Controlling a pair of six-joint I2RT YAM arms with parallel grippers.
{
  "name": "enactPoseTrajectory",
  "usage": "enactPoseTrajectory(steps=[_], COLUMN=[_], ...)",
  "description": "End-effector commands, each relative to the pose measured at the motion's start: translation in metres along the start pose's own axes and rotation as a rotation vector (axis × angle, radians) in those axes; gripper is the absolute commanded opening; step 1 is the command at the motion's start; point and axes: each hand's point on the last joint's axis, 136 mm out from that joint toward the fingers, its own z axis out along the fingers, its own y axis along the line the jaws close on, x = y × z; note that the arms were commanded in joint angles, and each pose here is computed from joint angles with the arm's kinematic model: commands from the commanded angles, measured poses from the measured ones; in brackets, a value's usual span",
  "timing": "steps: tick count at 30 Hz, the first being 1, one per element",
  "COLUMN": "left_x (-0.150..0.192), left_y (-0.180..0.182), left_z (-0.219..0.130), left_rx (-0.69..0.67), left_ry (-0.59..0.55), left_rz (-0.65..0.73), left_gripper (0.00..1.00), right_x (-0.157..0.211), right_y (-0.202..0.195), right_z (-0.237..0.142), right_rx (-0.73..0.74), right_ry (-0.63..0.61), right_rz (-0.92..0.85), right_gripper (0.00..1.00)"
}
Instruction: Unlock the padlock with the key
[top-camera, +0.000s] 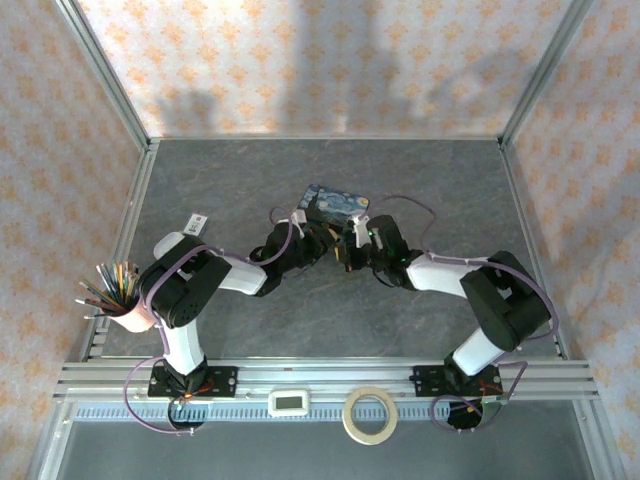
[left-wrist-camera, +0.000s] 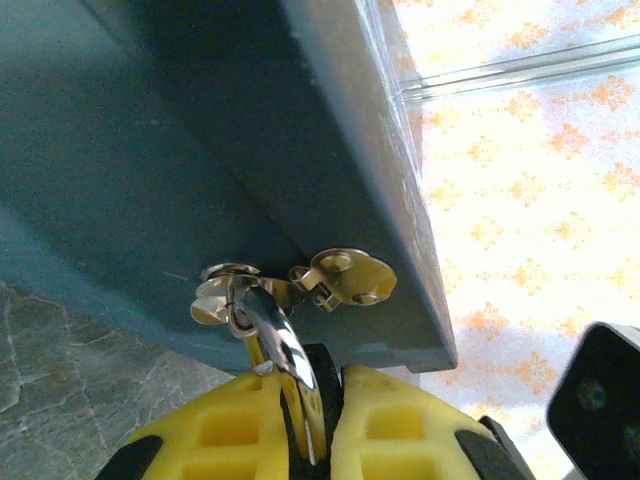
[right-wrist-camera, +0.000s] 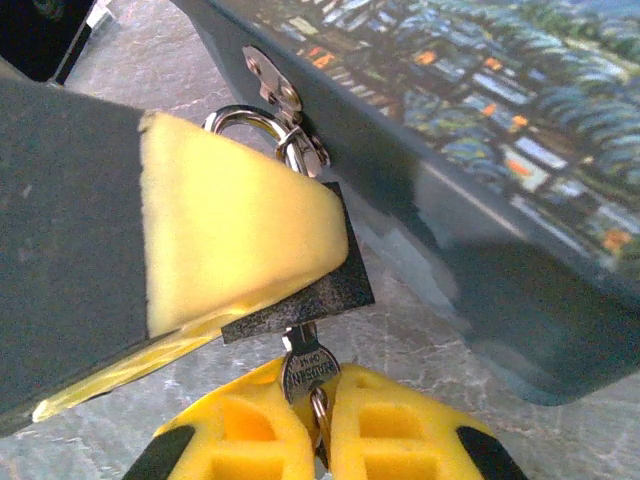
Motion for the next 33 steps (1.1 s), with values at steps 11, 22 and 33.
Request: enactPoseTrajectory(steps=[11,22,33], left_x=[0.002,-0.023,-0.017], left_y=[-0.012,0.018,0.038], left_z=[-0.011,-0.001,0.004], left_rx=[0.137,-0.043,-0.094], left_ry=[-0.041,-0.165,-0.194], left_rz=[0.176,0.109,0.067], left_gripper=[0.00,0.00,0.31], right_x=[-0.029,-0.025,-0.049], right_y=[0.013,-0.015,-0.014], right_z=[-0.003,-0.031,-0.051], right_rx=[-0.274,-0.029,0.114], right_ry=[0.018,-0.027,-0.167], right_rz=[0.277,0.199,0.200], right_gripper=[0.09,0.49,0.53])
